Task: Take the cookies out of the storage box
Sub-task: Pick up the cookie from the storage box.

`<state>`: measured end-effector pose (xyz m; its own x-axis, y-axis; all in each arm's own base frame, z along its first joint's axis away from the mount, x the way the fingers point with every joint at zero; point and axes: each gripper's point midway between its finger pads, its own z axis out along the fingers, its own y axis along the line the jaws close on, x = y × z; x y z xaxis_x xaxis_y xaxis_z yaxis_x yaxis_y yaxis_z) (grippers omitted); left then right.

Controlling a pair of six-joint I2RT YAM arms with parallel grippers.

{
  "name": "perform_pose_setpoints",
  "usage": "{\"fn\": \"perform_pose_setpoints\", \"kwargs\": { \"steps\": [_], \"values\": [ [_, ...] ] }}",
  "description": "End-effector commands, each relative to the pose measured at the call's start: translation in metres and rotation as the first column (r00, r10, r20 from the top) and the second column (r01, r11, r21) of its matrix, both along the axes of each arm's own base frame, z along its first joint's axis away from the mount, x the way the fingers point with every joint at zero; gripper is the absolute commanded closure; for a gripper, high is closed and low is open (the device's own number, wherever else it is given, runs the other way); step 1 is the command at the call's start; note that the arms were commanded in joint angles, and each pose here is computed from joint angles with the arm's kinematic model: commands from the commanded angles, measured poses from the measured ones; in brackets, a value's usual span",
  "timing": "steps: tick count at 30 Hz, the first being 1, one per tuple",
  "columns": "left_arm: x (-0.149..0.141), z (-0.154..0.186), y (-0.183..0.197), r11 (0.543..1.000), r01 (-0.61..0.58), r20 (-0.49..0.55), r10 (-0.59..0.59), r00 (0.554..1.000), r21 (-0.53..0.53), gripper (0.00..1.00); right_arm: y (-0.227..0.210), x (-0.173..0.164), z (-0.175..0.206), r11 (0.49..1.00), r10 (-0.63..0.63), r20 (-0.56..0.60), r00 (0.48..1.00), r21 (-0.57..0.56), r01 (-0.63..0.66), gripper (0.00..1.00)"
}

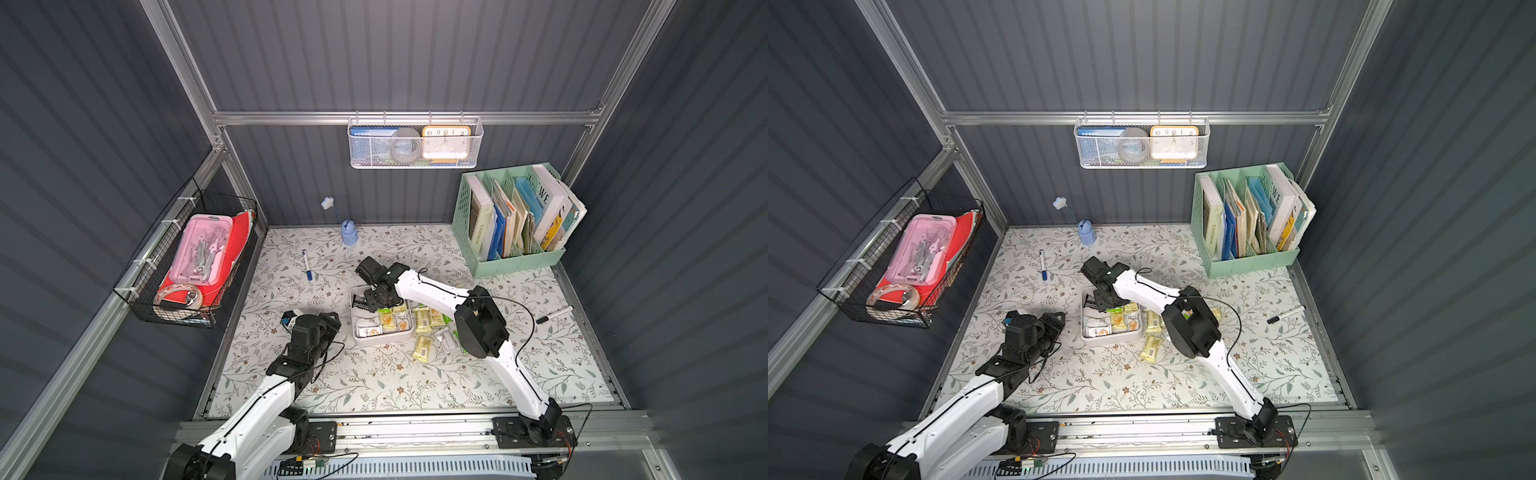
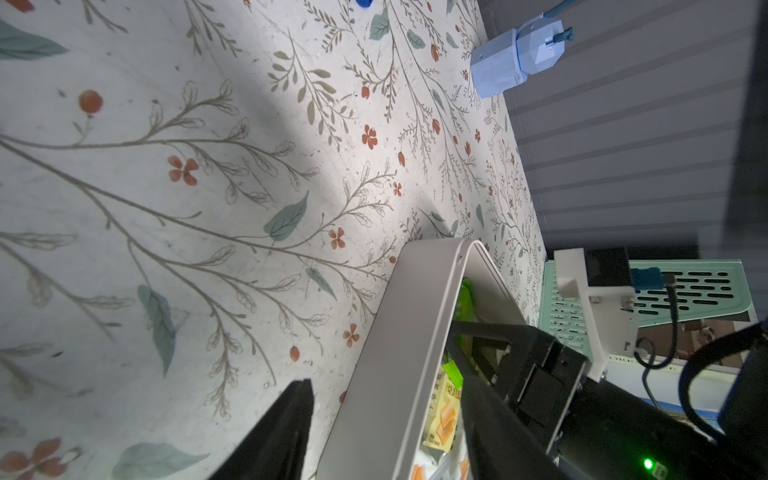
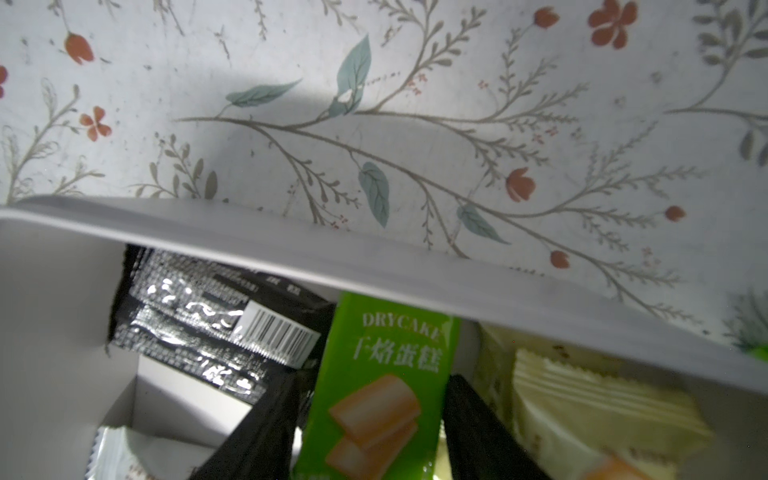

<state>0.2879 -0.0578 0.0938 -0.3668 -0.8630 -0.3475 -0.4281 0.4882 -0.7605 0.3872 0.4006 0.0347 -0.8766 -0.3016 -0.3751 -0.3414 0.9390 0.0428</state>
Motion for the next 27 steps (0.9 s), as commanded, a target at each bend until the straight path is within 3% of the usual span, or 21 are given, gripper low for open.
{"fn": "perform_pose_setpoints", "kwargs": {
  "steps": [1, 17, 27],
  "values": [
    [0.0, 0.001, 0.002, 1.0, -0.009, 0.005, 0.009, 1.0, 0.007, 0.38, -0.009, 0.011, -0.005, 0.998, -0.053, 0.03, 0.998, -0.037, 0.054, 0.39],
    [-0.003, 0.005, 0.005, 1.0, -0.018, 0.011, 0.018, 1.0, 0.014, 0.38, 0.003, 0.016, -0.016, 0.997, -0.064, -0.02, 0.998, 0.033, 0.065, 0.5],
    [-0.001, 0.009, 0.004, 1.0, -0.017, 0.018, 0.017, 1.0, 0.015, 0.38, 0.003, 0.015, 0.045, 0.995, -0.049, 0.041, 0.998, 0.09, 0.045, 0.57]
  ]
}}
